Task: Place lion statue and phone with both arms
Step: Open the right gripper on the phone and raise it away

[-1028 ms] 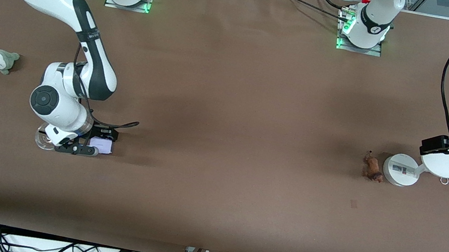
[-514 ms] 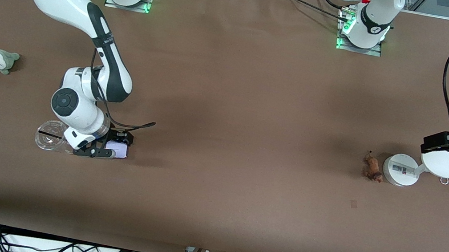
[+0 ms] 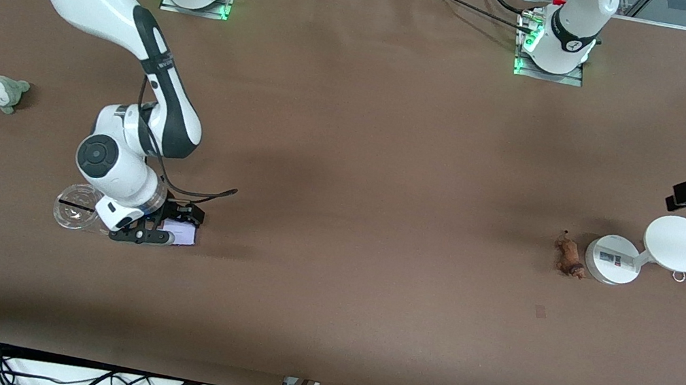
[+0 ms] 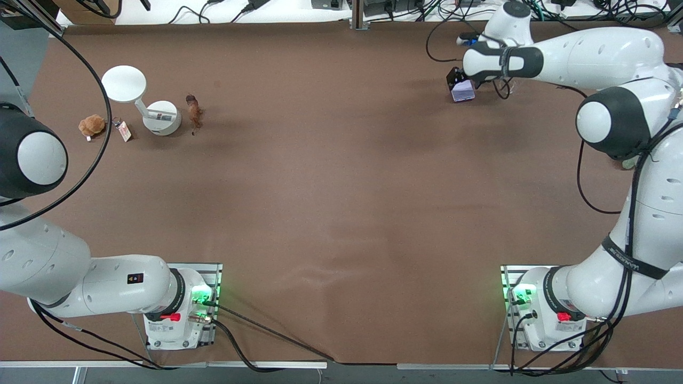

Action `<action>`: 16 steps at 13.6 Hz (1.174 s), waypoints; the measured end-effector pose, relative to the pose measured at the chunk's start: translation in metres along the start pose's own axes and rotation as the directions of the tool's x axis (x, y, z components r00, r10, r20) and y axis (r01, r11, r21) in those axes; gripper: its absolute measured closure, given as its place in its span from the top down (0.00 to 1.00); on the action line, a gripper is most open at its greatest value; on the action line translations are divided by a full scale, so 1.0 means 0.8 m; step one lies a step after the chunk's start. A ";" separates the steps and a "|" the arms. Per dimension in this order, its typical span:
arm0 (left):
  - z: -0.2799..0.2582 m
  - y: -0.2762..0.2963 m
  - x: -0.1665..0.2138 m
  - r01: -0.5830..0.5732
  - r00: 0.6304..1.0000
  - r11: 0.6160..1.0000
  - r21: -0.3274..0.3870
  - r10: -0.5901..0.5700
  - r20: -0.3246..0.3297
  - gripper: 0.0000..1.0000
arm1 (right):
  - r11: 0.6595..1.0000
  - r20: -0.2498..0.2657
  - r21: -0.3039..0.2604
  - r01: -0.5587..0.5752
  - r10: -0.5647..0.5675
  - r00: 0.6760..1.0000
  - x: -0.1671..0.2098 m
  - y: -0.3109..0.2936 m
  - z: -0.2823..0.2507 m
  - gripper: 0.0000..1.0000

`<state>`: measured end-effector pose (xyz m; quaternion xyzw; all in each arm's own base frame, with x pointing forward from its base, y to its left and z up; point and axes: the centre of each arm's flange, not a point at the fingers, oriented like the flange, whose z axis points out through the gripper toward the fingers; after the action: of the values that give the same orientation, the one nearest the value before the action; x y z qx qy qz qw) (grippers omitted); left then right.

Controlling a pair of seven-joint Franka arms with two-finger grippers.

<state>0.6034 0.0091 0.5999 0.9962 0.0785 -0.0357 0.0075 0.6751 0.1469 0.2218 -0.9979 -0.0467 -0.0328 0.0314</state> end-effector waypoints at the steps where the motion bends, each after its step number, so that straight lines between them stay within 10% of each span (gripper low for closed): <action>1: 0.010 0.004 -0.005 -0.005 1.000 1.000 0.004 0.005 0.019 1.00 | 1.000 0.010 0.000 0.001 -0.001 1.000 0.005 -0.002 -0.038 1.00; 7: 0.007 0.001 -0.025 -0.003 1.000 1.000 0.011 0.003 0.025 1.00 | 0.998 0.141 -0.010 -0.062 0.063 0.988 -0.014 0.000 -0.295 1.00; 10: 0.013 -0.003 -0.024 0.002 0.999 1.000 0.013 -0.002 0.034 1.00 | 0.997 0.118 -0.014 -0.073 0.074 0.990 -0.056 0.004 -0.422 1.00; 16: 0.021 0.006 -0.025 -0.012 0.999 1.000 0.014 0.011 0.047 1.00 | 0.993 0.187 -0.028 -0.111 0.114 0.976 -0.104 0.049 -0.451 1.00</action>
<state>0.5833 0.0006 0.5847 0.9956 0.0723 -0.0596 0.0022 0.5735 0.0767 0.5729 -0.9978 0.0073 0.0632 0.0200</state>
